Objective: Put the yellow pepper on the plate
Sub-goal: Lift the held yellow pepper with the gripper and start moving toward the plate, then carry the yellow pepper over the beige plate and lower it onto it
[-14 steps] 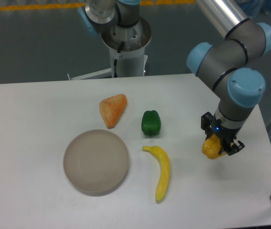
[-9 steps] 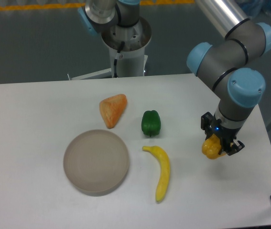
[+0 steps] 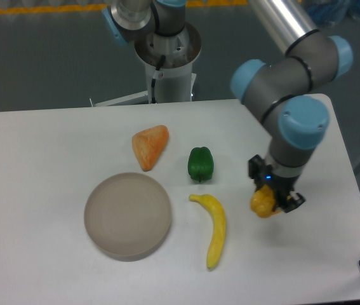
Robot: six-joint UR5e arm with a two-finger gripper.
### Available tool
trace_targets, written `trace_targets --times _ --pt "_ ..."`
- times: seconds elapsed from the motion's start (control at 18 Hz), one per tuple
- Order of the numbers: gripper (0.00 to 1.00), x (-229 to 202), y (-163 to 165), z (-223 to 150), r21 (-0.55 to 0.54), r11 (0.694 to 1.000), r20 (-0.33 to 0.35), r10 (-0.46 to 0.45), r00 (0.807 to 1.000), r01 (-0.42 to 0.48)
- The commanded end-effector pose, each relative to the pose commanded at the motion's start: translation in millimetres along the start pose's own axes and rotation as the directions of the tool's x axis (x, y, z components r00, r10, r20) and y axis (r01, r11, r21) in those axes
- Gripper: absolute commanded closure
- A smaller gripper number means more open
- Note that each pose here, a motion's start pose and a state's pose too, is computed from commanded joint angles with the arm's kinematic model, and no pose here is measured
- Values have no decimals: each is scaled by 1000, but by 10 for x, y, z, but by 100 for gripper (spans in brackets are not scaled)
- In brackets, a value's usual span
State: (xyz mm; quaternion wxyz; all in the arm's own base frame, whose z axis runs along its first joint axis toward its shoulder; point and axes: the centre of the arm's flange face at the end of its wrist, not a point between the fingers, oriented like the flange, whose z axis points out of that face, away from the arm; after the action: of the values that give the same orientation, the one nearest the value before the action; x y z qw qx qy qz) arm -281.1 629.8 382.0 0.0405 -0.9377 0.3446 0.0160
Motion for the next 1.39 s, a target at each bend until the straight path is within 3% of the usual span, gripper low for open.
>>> trace_targets --times 0.17,0.56,0.72,0.83,1.06,1.11,1.22,1.39 --pt "79 343 -382 -30 1 1000 -8 10 1000 -10" --pt "77 1217 -1258 375 -32 997 -94 65 993 -68" --pt "65 1441 -1514 523 -32 995 -121 85 989 -90" --pt "65 1514 -1629 657 -39 994 -139 100 985 -107" --pt "47 1570 -1731 865 -51 991 -167 115 979 -125" --pt "36 1565 -1743 918 -56 991 -171 110 979 -121" --pt "4 1544 -1757 908 -50 992 -156 104 982 -113" --pt "0 1512 -1767 729 -28 994 -106 107 989 -110"
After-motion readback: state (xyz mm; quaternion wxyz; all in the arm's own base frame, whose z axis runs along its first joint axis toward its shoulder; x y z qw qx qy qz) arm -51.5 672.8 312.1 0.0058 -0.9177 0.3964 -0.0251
